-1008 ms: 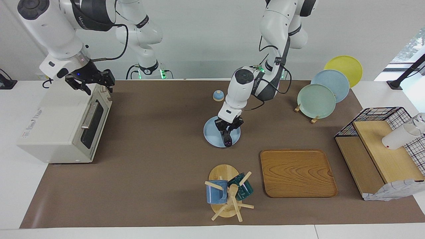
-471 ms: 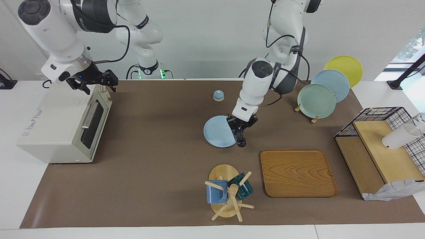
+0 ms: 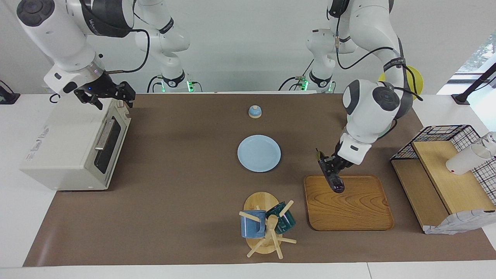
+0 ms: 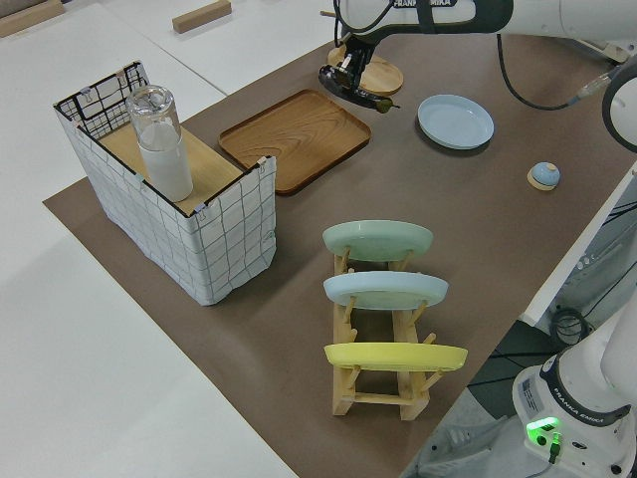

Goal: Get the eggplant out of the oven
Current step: 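Carry the eggplant to the wooden tray with the left gripper, then lower the eggplant onto the tray and open the left gripper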

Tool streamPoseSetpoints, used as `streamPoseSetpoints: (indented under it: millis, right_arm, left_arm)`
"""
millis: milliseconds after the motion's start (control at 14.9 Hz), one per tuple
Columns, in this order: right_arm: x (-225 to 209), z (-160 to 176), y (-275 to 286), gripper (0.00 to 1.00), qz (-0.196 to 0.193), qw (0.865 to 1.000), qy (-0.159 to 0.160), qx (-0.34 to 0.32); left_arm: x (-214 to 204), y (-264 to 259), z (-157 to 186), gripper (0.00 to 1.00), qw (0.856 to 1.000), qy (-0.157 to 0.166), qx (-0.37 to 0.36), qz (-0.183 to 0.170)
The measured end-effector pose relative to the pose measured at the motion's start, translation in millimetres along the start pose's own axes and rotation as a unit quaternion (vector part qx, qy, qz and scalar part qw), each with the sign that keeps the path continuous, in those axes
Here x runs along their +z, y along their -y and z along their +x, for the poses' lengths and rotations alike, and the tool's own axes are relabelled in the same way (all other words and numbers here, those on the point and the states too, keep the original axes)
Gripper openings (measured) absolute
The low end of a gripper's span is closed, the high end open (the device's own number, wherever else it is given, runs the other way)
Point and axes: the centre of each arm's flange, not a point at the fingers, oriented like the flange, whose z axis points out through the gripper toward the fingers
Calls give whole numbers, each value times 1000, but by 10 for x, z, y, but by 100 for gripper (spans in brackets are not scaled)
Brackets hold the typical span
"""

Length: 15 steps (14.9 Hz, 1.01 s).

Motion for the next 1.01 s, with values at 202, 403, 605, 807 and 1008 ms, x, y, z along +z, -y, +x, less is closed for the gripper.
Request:
streamPoseSetpoints:
  millis: [202,403,605,807,1008]
  right_arm:
    - [-23,-17,-81,100,1,1000,-5,11]
    - [-34,-27,-242,100,2,1000,-13,26]
    - [-36,-28,-244,100,2,1000,-13,26]
    - [-42,-30,-244,100,2,1000,-14,26]
    - [-55,-38,-243,100,2,1000,-15,26]
  left_arm:
    - [284,274,393,30,1000,2,30,1]
    - [589,450,596,30,998,-1,62,6]
    - [694,471,618,30,997,-4,81,10]
    - [693,471,618,36,995,-4,97,11]
    - [655,477,625,68,995,-6,98,11]
